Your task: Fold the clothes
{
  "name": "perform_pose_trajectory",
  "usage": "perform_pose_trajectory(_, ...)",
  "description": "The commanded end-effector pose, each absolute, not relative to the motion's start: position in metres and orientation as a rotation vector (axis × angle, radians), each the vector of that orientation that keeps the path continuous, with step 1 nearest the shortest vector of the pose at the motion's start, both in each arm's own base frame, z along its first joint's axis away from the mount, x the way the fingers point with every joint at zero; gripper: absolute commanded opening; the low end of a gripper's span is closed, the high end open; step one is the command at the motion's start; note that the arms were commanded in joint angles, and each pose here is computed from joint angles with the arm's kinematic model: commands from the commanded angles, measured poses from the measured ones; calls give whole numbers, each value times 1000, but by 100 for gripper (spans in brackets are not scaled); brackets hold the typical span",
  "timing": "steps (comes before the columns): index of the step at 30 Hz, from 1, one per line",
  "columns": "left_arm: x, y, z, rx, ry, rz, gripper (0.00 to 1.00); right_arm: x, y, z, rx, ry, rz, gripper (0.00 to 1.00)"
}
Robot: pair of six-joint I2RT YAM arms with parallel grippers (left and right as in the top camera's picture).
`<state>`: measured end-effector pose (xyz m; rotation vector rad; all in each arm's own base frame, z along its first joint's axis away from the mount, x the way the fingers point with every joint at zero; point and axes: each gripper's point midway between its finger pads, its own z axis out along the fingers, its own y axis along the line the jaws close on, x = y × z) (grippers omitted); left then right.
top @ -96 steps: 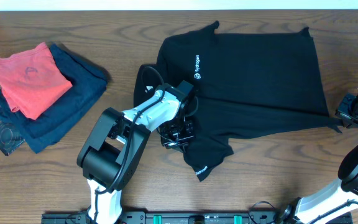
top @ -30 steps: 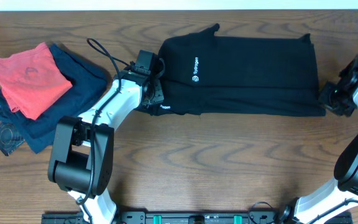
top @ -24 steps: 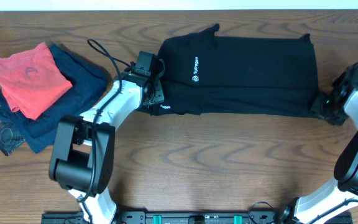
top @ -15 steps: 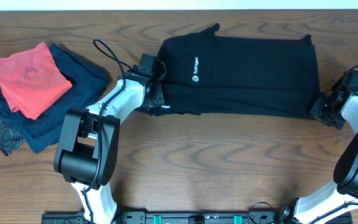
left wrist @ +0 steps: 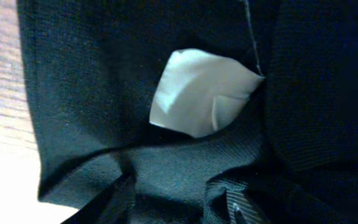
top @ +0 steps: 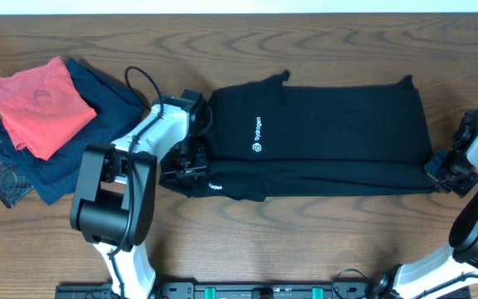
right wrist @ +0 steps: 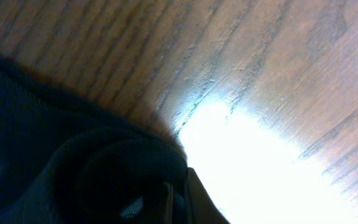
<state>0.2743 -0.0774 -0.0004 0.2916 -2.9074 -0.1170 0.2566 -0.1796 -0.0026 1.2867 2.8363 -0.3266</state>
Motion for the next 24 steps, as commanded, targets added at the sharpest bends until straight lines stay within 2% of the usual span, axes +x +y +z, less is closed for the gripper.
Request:
perform_pose_trajectory(1, 270, -70, 8, 270, -2936, -167, 56, 256, -178, 0, 1284, 2838, -287, 12)
perform_pose_trajectory(4, 276, -72, 32, 279, -3012, -127, 61, 266, -173, 17, 1253, 2808, -233, 21)
perform_pose_trajectory(8, 286, -74, 68, 297, -3146, -51, 70, 274, -171, 44, 1217, 2745, -192, 44)
perform_pose_trajectory(14, 284, -93, 91, 336, -3177, 159, 73, 281, -162, 60, 1121, 2737, -103, 42)
perform_pose_trajectory(17, 277, -110, 87, 313, -3123, 278, 73, 281, -155, 54, 1113, 2753, -49, 42)
perform_pose_trajectory(24, 261, -127, 68, 218, -3079, 250, 73, 277, -143, 30, 1117, 2802, 30, 45)
